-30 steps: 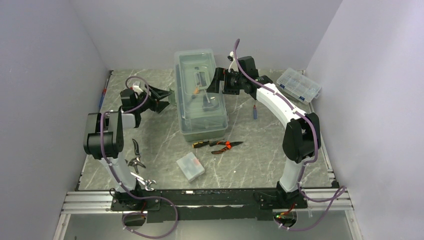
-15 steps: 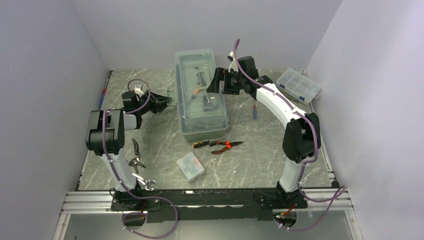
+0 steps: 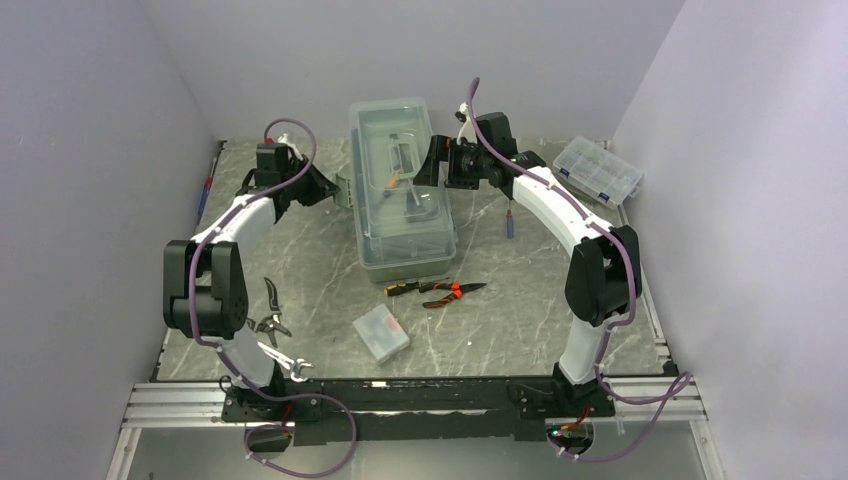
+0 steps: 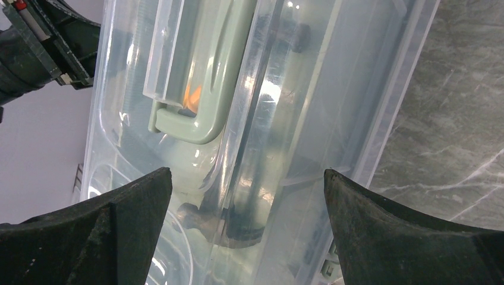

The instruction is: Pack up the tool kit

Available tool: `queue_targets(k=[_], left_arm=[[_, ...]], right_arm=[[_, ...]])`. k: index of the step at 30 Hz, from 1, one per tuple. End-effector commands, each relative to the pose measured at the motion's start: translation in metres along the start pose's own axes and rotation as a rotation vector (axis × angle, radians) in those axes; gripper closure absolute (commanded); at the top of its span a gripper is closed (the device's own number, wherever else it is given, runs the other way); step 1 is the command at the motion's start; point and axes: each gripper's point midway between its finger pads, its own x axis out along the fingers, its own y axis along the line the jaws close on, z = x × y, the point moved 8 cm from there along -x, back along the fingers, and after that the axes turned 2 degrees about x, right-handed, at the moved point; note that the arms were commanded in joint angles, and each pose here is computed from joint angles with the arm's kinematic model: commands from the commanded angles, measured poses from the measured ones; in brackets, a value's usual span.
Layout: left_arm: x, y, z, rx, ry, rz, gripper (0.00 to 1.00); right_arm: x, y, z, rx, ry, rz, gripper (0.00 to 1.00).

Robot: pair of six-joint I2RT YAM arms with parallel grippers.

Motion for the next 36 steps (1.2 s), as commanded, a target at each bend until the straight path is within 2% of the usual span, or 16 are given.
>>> queue_targets(k=[1, 5, 13, 14, 15, 17, 18, 21, 25, 28, 32, 36], left_arm=[[-0.008, -0.015, 0.017, 0.142, -0.039, 0.068, 1.00], [-0.009, -0.027, 0.017, 0.185, -0.050, 0.062, 1.00], [-0.008, -0.064, 0.012, 0.210, -0.036, -0.124, 0.99], [-0.007, -0.066, 0.010, 0.201, -0.027, -0.151, 0.92], [-0.006, -0.070, 0.010, 0.199, -0.018, -0.193, 0.79], [-0.003, -0.073, 0.007, 0.177, -0.003, -0.260, 0.64], [-0.001, -0.074, 0.005, 0.165, 0.006, -0.291, 0.60], [0.008, -0.073, -0.001, 0.110, 0.045, -0.383, 0.59], [0.016, -0.066, -0.005, 0.026, 0.076, -0.458, 0.64], [0.013, -0.058, -0.004, 0.019, 0.064, -0.444, 0.67], [-0.011, -0.050, 0.006, 0.050, -0.020, -0.393, 0.60], [-0.030, -0.030, 0.014, 0.033, -0.069, -0.326, 0.58]], right_arm=[[-0.014, 0.013, 0.007, -0.034, -0.021, 0.037, 0.01], [-0.016, 0.012, 0.008, -0.036, -0.026, 0.030, 0.01], [-0.015, 0.013, 0.007, -0.030, -0.024, 0.038, 0.01], [-0.014, 0.013, 0.007, -0.030, -0.023, 0.039, 0.01], [-0.015, 0.012, 0.007, -0.031, -0.023, 0.036, 0.01], [-0.016, 0.012, 0.006, -0.032, -0.024, 0.033, 0.01], [-0.016, 0.012, 0.006, -0.033, -0.025, 0.033, 0.01], [-0.018, 0.012, 0.005, -0.034, -0.027, 0.028, 0.01], [-0.022, 0.012, 0.005, -0.041, -0.031, 0.018, 0.01], [-0.024, 0.013, 0.004, -0.046, -0.034, 0.016, 0.01], [-0.025, 0.012, 0.004, -0.046, -0.036, 0.011, 0.01], [-0.026, 0.011, 0.004, -0.045, -0.035, 0.010, 0.01]])
